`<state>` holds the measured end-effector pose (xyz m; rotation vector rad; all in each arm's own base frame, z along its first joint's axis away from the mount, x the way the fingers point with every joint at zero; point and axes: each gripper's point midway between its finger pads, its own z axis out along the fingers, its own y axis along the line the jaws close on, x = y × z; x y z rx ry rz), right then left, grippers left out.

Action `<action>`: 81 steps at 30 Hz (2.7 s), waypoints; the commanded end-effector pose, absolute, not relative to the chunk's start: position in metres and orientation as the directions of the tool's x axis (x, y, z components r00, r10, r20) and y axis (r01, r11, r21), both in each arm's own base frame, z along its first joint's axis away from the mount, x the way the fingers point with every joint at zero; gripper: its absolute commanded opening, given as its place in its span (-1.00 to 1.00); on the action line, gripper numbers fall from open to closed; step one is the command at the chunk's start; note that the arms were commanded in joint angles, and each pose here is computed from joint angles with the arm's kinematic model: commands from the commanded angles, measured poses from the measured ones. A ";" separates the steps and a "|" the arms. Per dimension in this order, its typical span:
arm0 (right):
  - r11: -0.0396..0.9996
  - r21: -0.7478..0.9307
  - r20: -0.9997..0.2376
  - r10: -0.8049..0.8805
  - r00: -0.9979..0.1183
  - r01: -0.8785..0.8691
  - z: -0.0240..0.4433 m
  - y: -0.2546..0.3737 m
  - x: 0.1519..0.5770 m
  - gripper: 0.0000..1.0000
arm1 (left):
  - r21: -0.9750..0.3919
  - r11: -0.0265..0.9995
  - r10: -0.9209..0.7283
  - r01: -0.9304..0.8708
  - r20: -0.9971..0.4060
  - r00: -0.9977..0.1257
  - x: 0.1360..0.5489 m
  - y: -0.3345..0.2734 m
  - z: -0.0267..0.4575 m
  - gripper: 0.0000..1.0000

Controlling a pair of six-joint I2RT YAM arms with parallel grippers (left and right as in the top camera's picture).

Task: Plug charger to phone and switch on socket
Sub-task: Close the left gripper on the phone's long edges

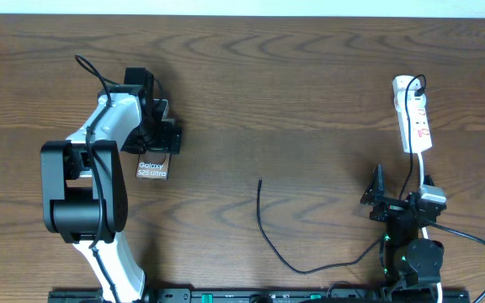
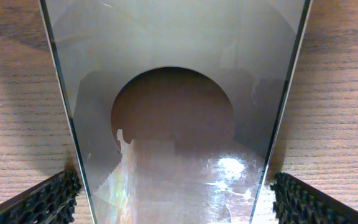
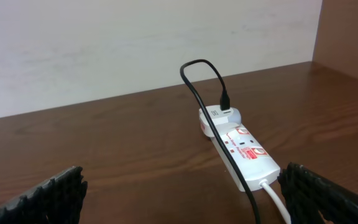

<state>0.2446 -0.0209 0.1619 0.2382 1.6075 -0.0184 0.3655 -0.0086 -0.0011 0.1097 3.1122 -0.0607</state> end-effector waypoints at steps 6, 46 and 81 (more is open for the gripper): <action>0.979 0.127 -0.991 0.134 -0.031 0.162 0.162 -0.020 0.244 0.98 | -0.028 0.996 0.083 0.084 -0.021 -0.996 0.360 -0.007 -0.013 0.96; 0.979 0.127 -0.991 0.133 -0.031 0.162 0.162 -0.020 0.244 0.99 | -0.029 0.996 0.083 0.083 -0.012 -0.996 0.356 -0.007 -0.016 0.96; 0.979 0.127 -0.991 0.134 -0.031 0.162 0.162 -0.020 0.244 0.98 | -0.030 0.996 0.083 0.083 -0.015 -0.996 0.357 -0.007 -0.016 0.53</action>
